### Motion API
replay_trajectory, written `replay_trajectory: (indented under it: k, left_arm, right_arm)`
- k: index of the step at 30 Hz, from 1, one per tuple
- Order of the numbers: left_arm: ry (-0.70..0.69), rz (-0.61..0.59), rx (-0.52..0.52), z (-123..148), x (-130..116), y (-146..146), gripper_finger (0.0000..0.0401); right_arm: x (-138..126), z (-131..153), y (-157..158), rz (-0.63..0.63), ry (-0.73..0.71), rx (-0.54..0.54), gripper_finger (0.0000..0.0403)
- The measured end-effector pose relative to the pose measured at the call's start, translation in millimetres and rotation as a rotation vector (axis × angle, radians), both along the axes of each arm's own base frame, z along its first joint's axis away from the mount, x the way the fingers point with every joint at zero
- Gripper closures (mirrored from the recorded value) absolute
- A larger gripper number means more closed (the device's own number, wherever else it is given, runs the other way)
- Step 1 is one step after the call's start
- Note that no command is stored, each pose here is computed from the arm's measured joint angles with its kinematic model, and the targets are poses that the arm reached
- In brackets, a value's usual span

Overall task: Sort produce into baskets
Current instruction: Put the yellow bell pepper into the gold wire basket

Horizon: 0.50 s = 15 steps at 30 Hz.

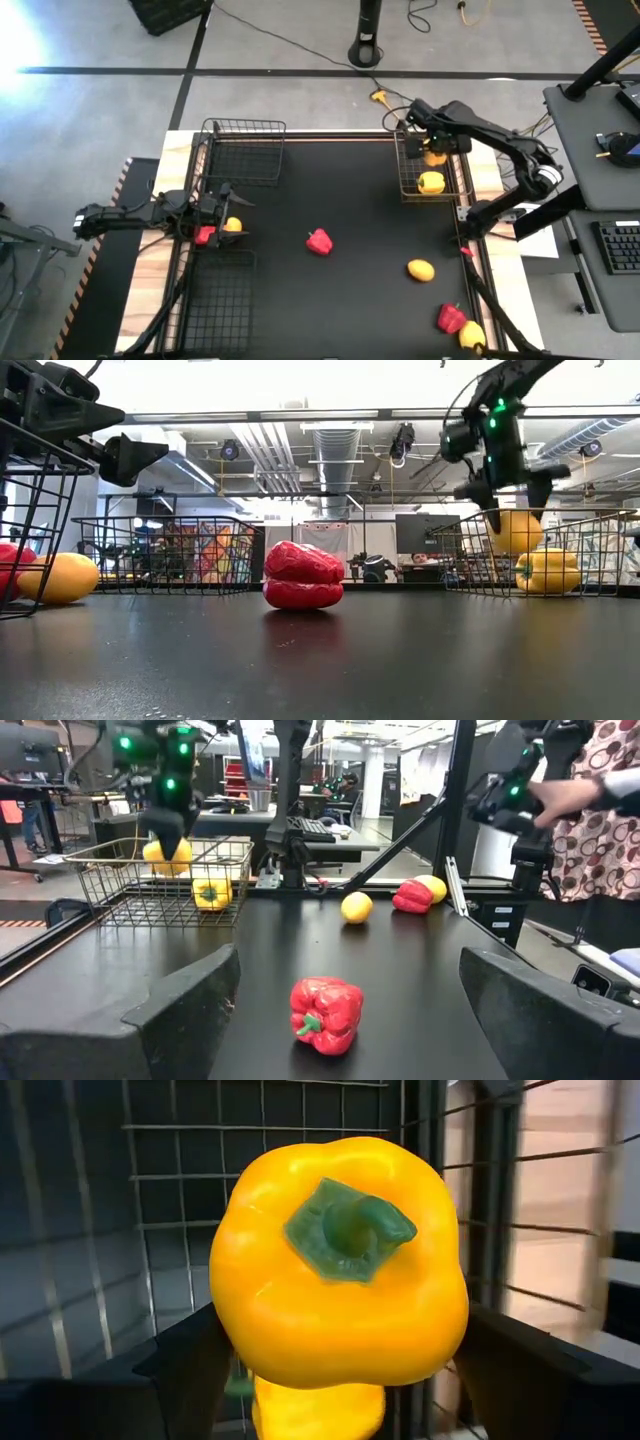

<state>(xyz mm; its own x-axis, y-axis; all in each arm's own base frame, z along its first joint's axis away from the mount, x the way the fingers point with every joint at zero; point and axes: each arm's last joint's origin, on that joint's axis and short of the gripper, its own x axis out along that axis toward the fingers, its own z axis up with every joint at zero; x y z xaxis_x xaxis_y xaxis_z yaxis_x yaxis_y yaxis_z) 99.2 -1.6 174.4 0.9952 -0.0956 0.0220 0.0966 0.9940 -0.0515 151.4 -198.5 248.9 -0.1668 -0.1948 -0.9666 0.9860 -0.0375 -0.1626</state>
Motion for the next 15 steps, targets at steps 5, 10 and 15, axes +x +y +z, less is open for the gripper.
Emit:
replay_trajectory:
  k: [5,10,15]
  left_arm:
    - [0.000,0.000,0.000,0.0,0.0,0.0,0.0040]
    - [0.000,0.000,0.000,0.0,0.0,0.0,0.0040]
    - [0.000,0.001,0.000,0.0,0.0,0.0,0.0040]
  right_arm:
    - [0.8,-17.5,-5.1,-0.026,-0.053,-0.022,0.0076]
    - [1.6,-37.1,-6.9,-0.033,-0.082,-0.014,0.0059]
    - [0.8,-49.2,-6.2,-0.049,-0.072,-0.041,0.0045]
